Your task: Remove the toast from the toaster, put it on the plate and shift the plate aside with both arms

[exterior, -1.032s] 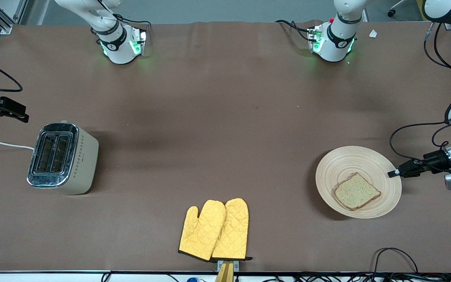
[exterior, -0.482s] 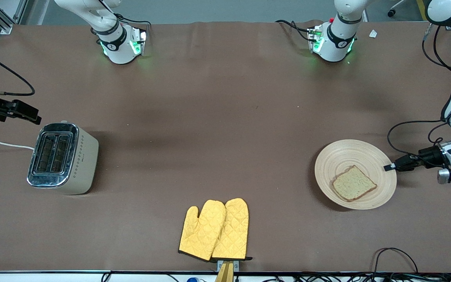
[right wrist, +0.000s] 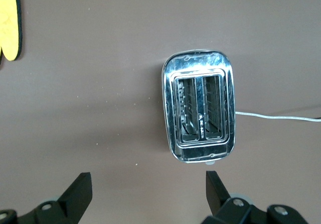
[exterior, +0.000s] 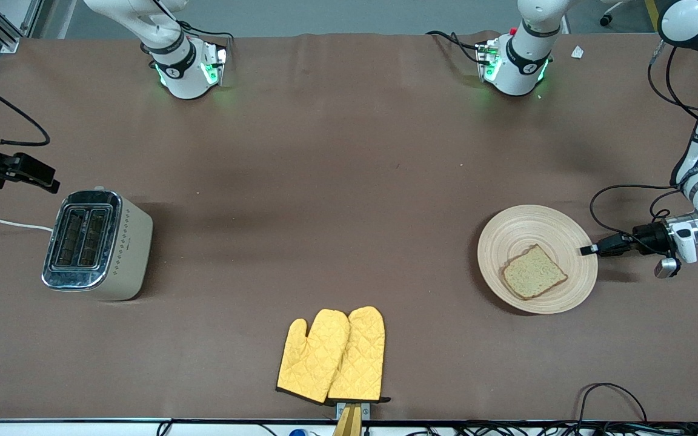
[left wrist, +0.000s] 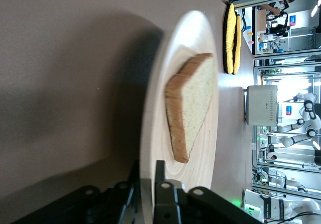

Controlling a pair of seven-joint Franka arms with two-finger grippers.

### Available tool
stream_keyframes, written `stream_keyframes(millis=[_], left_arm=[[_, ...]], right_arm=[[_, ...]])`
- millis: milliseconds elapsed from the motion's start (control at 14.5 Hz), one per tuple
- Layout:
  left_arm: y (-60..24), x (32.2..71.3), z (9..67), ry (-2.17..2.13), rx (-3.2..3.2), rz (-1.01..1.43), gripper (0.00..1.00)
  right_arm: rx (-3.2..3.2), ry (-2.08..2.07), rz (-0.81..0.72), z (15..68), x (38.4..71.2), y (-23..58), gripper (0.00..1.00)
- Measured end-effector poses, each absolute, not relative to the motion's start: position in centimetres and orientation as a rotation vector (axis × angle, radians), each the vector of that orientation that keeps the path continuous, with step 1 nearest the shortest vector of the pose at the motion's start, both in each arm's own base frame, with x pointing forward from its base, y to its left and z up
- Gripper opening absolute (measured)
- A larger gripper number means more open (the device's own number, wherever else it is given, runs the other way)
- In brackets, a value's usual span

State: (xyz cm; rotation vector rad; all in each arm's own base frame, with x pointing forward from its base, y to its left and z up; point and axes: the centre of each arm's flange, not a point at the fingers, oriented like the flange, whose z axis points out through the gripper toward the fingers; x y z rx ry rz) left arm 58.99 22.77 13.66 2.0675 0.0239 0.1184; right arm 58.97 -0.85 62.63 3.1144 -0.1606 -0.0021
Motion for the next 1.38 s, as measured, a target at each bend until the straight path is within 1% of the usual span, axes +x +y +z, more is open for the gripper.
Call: stream_keyframes(millis=[275,413,482,551,757,1032,1377], left_arm=[[23.3,60.6,15.5,0.056,2.091,0.118,0.61],[24.0,62.4,18.3,0.069,2.164,0.08,0.79],[24.2,63.4,20.4,0.079,2.2,0.069,0.9],[24.2,64.2,22.6,0.089,2.227,0.066,0.99],[21.9,66.1,29.1,0.111,2.337,0.012,1.0],[15.1,67.9,38.9,0.203,2.496,-0.037,1.0],[6.0,66.7,50.5,0.269,2.774,0.003,1.0]], right_arm=[[3.114,-0.172,0.003,62.7,59.0,-1.4,1.0],[3.114,-0.172,0.002,62.6,59.0,-1.4,1.0],[3.114,-0.171,0.002,62.6,59.0,-1.4,1.0],[3.114,-0.17,0.002,62.7,59.0,-1.3,1.0],[3.116,-0.157,0.003,62.7,59.0,-0.9,1.0],[3.117,-0.146,0.005,62.7,59.0,-0.5,1.0],[3.117,-0.147,0.005,62.7,59.0,-0.5,1.0]])
